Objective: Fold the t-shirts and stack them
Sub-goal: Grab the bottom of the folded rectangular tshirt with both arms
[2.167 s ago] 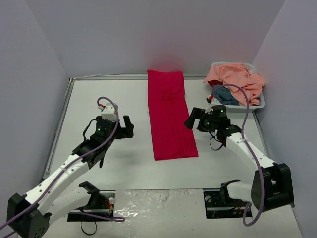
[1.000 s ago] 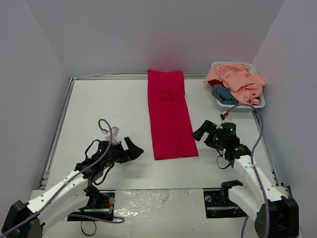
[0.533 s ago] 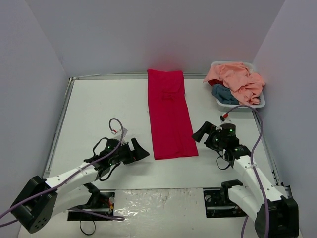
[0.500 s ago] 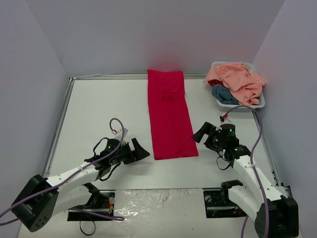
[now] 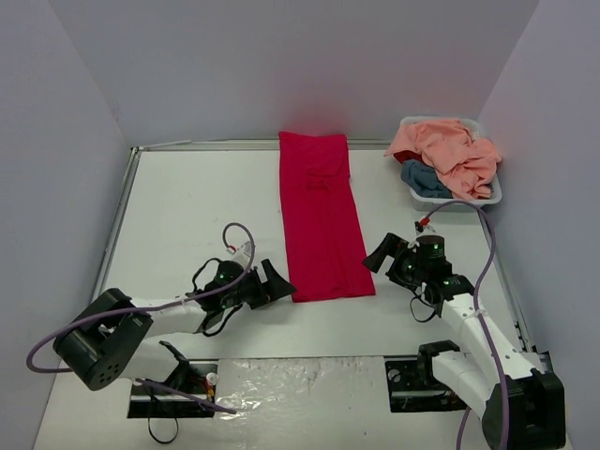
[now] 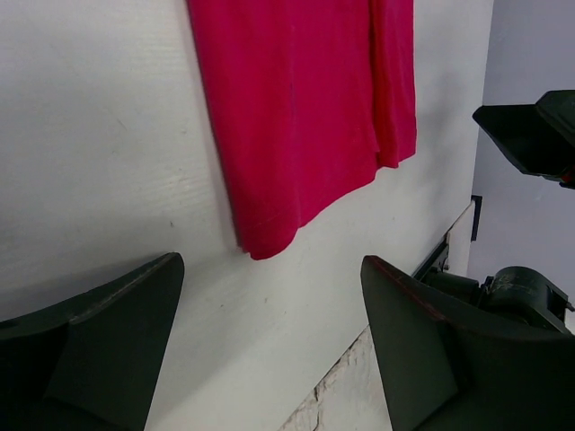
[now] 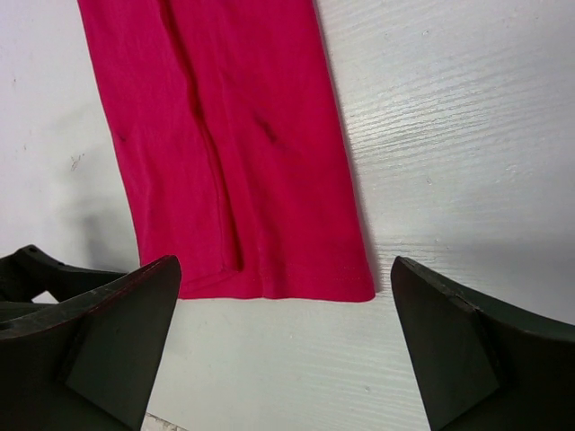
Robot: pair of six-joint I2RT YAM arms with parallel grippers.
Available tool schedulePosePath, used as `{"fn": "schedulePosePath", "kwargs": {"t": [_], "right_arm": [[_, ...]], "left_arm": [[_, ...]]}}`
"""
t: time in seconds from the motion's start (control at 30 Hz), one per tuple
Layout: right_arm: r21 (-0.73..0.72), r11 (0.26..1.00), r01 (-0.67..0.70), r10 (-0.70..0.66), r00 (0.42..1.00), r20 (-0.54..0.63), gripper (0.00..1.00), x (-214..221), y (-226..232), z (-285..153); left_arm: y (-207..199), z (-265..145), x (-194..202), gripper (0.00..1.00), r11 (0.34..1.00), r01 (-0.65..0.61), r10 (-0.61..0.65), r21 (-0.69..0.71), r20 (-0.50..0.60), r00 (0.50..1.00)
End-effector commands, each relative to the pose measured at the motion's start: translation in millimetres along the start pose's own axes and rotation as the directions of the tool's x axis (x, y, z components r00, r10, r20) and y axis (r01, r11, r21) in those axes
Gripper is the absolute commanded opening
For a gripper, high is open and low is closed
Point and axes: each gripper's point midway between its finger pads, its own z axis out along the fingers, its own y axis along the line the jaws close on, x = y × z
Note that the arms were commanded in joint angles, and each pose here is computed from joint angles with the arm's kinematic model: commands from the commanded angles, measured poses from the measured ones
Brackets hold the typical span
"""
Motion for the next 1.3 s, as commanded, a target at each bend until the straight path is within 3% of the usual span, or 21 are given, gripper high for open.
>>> {"fn": "schedulePosePath", "kwargs": {"t": [0.0, 0.1, 0.7, 0.93, 1.27], "right_arm": [[0.016, 1.0, 0.008, -0.007, 1.0, -0.017, 1.0, 3.7, -5.5, 0.4], [0.019, 1.0, 0.004, -0.004, 1.0, -0.022, 1.0, 5.0, -6.9, 0.9], [0.034, 0.999, -0.005, 0.006, 0.999, -0.035, 1.0, 8.5, -10.9, 2.9], [0.033, 0.999, -0.004, 0.005, 1.0, -0.03, 1.0, 7.6, -10.5, 2.4], [0.027, 1.0, 0.001, 0.0, 1.0, -0.028, 1.0, 7.1, -9.6, 1.7]], "left_arm": [[-13.1, 10.1, -2.4, 0.78, 0.998, 0.038, -0.039, 0.057, 0.001, 0.999], [-14.4, 17.3, 4.3, 0.73, 0.996, 0.062, -0.06, 0.071, -0.035, 0.998], [1.3, 22.7, 38.5, 0.67, 0.996, 0.087, -0.086, 0.001, -0.129, 0.988], [24.8, 30.2, 58.7, 0.66, 0.991, 0.118, -0.126, -0.056, -0.163, 0.978], [31.8, 30.3, 65.0, 0.56, 0.989, 0.142, -0.146, -0.037, -0.162, 0.976]]}}
